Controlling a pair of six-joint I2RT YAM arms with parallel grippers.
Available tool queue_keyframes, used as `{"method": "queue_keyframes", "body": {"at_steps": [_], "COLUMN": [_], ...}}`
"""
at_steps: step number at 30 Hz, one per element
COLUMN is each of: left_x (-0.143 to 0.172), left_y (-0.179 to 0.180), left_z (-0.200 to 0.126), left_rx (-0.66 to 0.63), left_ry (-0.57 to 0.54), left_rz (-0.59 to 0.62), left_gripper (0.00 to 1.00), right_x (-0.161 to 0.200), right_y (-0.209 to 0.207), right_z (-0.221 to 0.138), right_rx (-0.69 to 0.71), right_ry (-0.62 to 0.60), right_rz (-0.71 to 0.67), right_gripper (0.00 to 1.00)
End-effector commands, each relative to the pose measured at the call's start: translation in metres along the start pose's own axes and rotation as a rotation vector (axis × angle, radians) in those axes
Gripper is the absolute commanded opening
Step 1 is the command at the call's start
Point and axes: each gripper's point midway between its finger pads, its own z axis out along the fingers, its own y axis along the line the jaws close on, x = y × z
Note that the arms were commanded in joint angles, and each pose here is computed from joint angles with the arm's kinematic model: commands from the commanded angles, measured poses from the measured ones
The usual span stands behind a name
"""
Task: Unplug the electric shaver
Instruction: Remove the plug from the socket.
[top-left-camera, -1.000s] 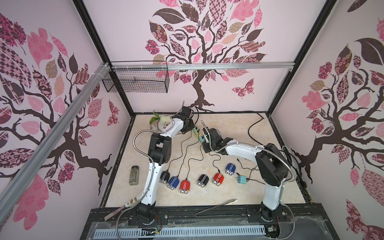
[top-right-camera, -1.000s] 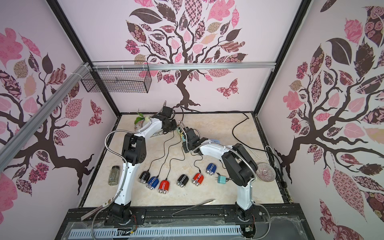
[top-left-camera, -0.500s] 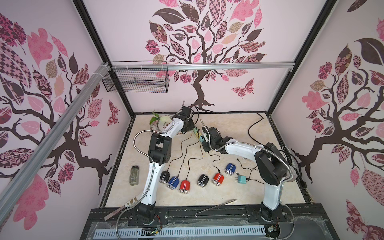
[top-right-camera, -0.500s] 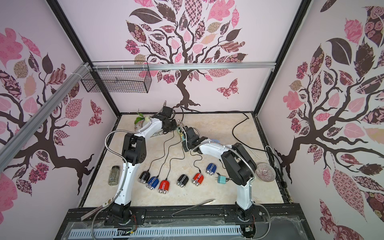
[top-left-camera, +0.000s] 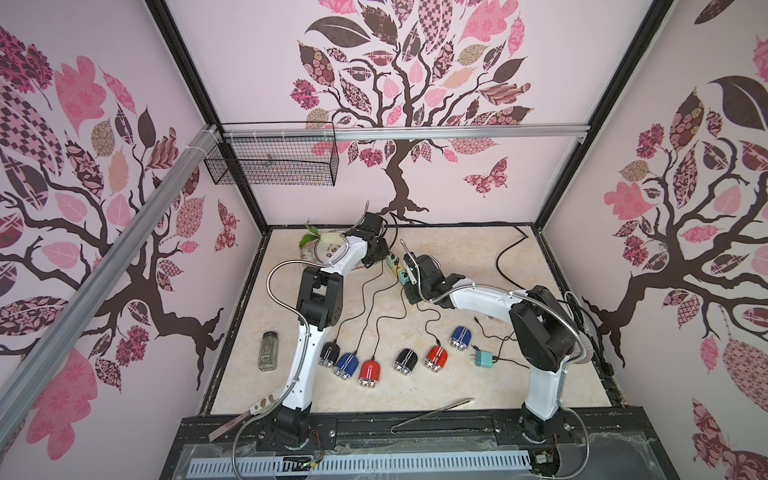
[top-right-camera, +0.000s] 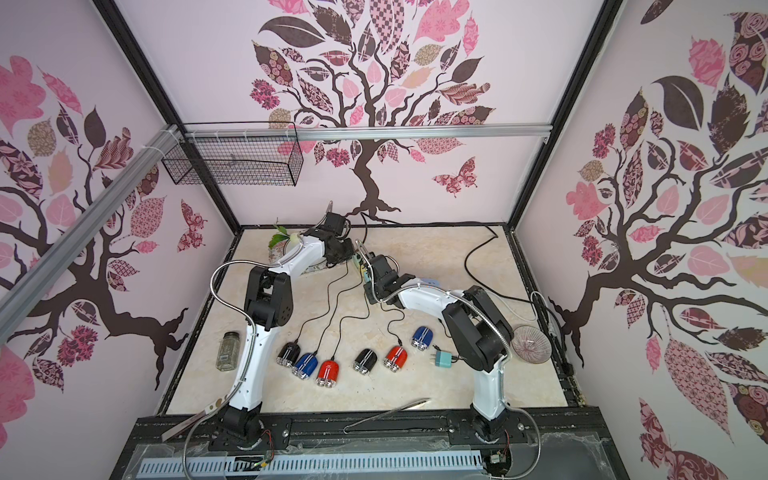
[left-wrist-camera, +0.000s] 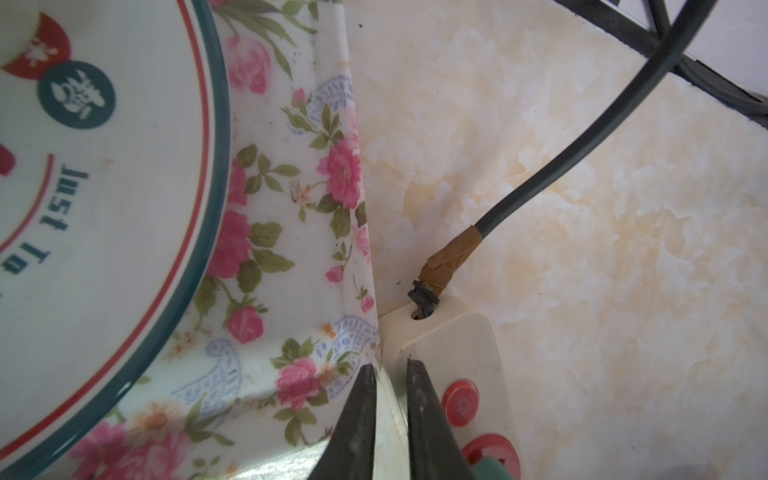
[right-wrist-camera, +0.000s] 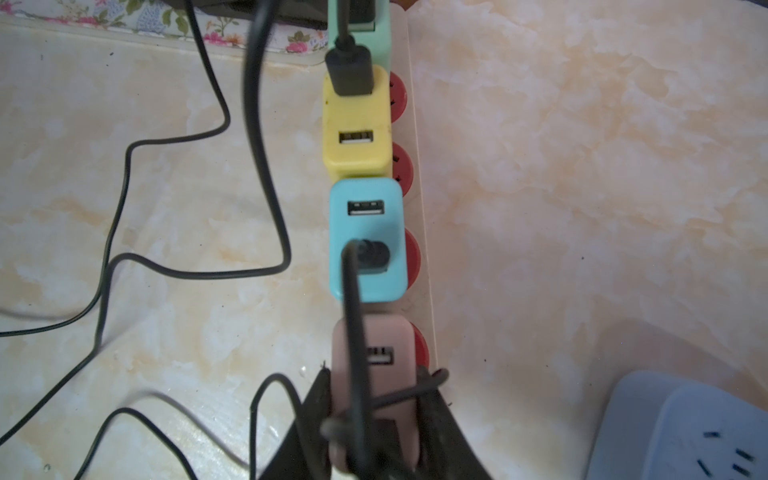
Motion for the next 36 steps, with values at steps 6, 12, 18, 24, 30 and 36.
{"method": "queue_keyframes", "body": {"at_steps": [6, 12, 18, 24, 30, 36], "left_x": [0.006, 0.007, 0.007, 0.006, 0.003, 0.002], "left_y": [0.004, 0.004, 0.005, 0.006, 0.007, 0.007], "left_z": [0.011, 0.011, 0.013, 0.013, 0.01, 0.007], "left_rx": [-0.027, -0.028, -0.026, -0.027, -0.023, -0.024], "left_ry": [0.018, 0.02, 0.021, 0.02, 0.016, 0.014], "left_rz": [0.0, -0.001, -0.004, -0.005, -0.008, -0.002], "left_gripper": [0.17, 0.17, 0.17, 0.17, 0.17, 0.17], "right_x": [-0.038, -0.038, -0.043, -0.041, -0.036, -0.023], "right_y": [0.002, 0.004, 0.007, 0.004, -0.005, -0.015], "right_z": [-0.032, -0.041, -0.05, -0.058, -0.067, -0.081], "right_rx": [0.055, 0.031, 0.005, 0.01, 0.047, 0.079], "right_ry": [-0.12, -0.153, -0.175, -0.176, -0.169, -0.145], "right_rz": [-0.063, -0.058, -0.04, -0.03, -0.011, 0.033], "right_gripper": [0.29, 0.29, 0.29, 0.29, 0.28, 0.28]}}
